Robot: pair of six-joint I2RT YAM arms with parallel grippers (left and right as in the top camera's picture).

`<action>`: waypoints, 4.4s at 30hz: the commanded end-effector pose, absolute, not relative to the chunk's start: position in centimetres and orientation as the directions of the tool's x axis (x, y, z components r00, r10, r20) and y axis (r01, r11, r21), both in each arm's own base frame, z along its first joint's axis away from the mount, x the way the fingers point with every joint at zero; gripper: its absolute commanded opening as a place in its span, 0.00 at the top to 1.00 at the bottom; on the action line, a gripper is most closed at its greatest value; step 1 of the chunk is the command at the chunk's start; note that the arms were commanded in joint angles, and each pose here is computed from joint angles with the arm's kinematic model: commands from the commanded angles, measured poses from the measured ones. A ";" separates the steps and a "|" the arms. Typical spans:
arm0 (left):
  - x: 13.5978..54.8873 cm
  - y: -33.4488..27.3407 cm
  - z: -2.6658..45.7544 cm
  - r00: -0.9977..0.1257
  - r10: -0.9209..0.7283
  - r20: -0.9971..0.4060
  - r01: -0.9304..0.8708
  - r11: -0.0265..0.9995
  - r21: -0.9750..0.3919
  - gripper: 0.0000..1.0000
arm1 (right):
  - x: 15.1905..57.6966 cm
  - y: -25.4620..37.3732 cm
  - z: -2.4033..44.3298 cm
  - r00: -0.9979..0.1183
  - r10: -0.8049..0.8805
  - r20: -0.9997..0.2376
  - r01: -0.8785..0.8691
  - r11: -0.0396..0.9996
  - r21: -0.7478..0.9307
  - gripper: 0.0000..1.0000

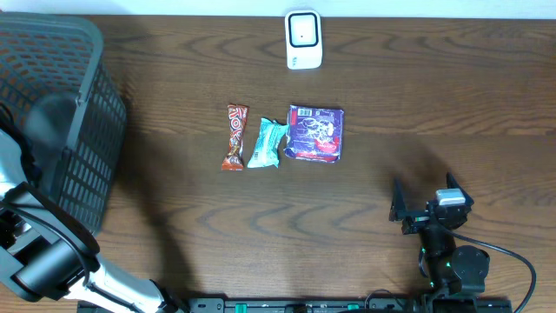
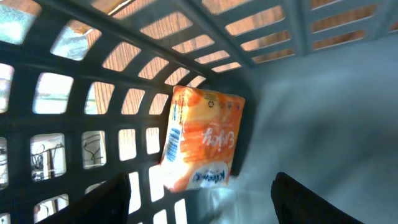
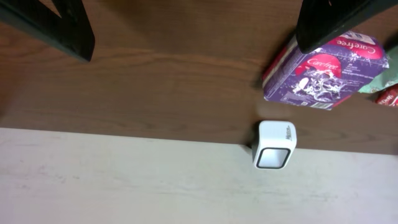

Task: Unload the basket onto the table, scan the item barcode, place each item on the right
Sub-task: 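Reach into the basket and grasp the orange Enjoy pack, then carry the orange pack out and drop it on the table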

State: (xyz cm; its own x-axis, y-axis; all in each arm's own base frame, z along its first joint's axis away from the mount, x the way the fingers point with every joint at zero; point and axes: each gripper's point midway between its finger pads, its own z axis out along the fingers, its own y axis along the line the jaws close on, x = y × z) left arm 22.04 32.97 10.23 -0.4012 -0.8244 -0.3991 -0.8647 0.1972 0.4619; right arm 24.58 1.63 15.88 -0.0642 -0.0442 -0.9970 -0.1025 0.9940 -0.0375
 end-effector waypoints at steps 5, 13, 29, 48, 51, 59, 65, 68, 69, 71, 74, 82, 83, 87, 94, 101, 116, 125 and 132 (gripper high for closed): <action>20.6 33.2 8.2 -0.388 -0.821 -0.419 -0.856 0.152 0.494 0.28 | 24.6 1.3 15.8 -0.066 -0.056 -0.996 -0.089 0.995 -0.050 0.01; 19.1 33.1 5.8 -0.351 -0.844 -0.405 -0.871 0.136 0.472 0.28 | 24.6 1.3 15.8 -0.066 -0.056 -0.996 -0.089 0.995 -0.050 0.01; 20.3 32.0 3.4 -0.382 -0.861 -0.335 -0.897 0.258 0.359 0.92 | 24.6 1.3 15.8 -0.066 -0.056 -0.996 -0.089 0.995 -0.050 0.01; 28.7 21.1 25.8 -0.256 -0.748 -0.613 -0.765 0.544 -0.344 0.93 | 24.6 1.3 15.8 -0.066 -0.056 -0.996 -0.089 0.995 -0.050 0.01; 27.9 19.3 29.3 -0.220 -0.700 -0.679 -0.719 0.587 -0.372 0.93 | 24.6 1.3 15.8 -0.066 -0.056 -0.996 -0.089 0.995 -0.050 0.01; 25.8 13.5 36.2 -0.154 -0.614 -0.774 -0.524 0.715 -0.463 0.93 | 24.6 1.3 15.8 -0.066 -0.056 -0.996 -0.089 0.995 -0.050 0.01; 27.4 6.8 37.5 -0.267 -0.548 -0.793 -0.299 0.829 -0.473 0.93 | 24.6 1.3 15.8 -0.066 -0.056 -0.996 -0.089 0.995 -0.050 0.01; 27.9 3.9 37.2 -0.343 -0.465 -0.816 -0.194 0.885 -0.423 0.93 | 24.6 1.3 15.8 -0.066 -0.056 -0.996 -0.089 0.995 -0.050 0.01; 28.0 2.9 37.1 -0.368 -0.429 -0.825 -0.154 0.903 -0.401 0.93 | 24.6 1.3 15.8 -0.066 -0.056 -0.996 -0.089 0.995 -0.050 0.01; 28.0 1.0 36.7 -0.413 -0.359 -0.837 -0.079 0.930 -0.360 0.93 | 24.6 1.3 15.8 -0.066 -0.056 -0.996 -0.089 0.995 -0.050 0.01; 27.7 -1.5 35.9 -0.475 -0.284 -0.833 0.009 0.945 -0.328 0.93 | 24.6 1.3 15.8 -0.066 -0.056 -0.996 -0.089 0.995 -0.050 0.01; 27.7 -6.6 30.2 -0.672 -0.147 -0.726 0.138 0.938 -0.317 0.93 | 24.6 1.3 15.8 -0.066 -0.056 -0.996 -0.089 0.995 -0.050 0.01; 27.8 -7.0 29.3 -0.695 -0.113 -0.710 0.157 0.940 -0.303 0.93 | 24.6 1.3 15.8 -0.066 -0.056 -0.996 -0.089 0.995 -0.050 0.01; 29.1 -8.3 25.2 -0.792 -0.042 -0.609 0.174 0.941 -0.291 0.93 | 24.6 1.3 15.8 -0.066 -0.056 -0.996 -0.089 0.995 -0.050 0.01; 31.6 -9.6 17.5 -0.921 0.004 -0.390 0.128 0.948 -0.292 0.93 | 24.6 1.3 15.8 -0.066 -0.056 -0.996 -0.089 0.995 -0.050 0.01; 32.2 -9.4 9.6 -0.988 0.014 -0.151 0.053 0.964 -0.261 0.61 | 24.6 1.3 15.8 -0.066 -0.056 -0.996 -0.089 0.995 -0.050 0.01; 33.9 -6.6 18.6 -0.943 -0.081 -0.324 -0.001 0.971 -0.240 0.10 | 24.6 1.3 15.8 -0.066 -0.056 -0.996 -0.089 0.995 -0.050 0.01; 30.8 2.6 29.7 -0.688 -0.425 -0.588 -0.275 0.903 -0.331 0.05 | 24.6 1.3 15.8 -0.066 -0.056 -0.996 -0.089 0.995 -0.050 0.01; 25.2 10.0 33.6 -0.371 -0.686 -0.626 -0.559 0.703 -0.440 0.02 | 24.6 1.3 15.8 -0.066 -0.056 -0.996 -0.089 0.995 -0.050 0.01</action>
State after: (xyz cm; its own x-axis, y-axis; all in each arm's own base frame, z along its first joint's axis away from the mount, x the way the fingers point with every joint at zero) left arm 26.52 8.63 32.49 -0.4844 -0.5951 -0.6412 -0.4788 0.7938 -0.3750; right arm 24.58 1.64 15.88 -0.0642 -0.0442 -0.9970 -0.1029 0.9940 -0.0375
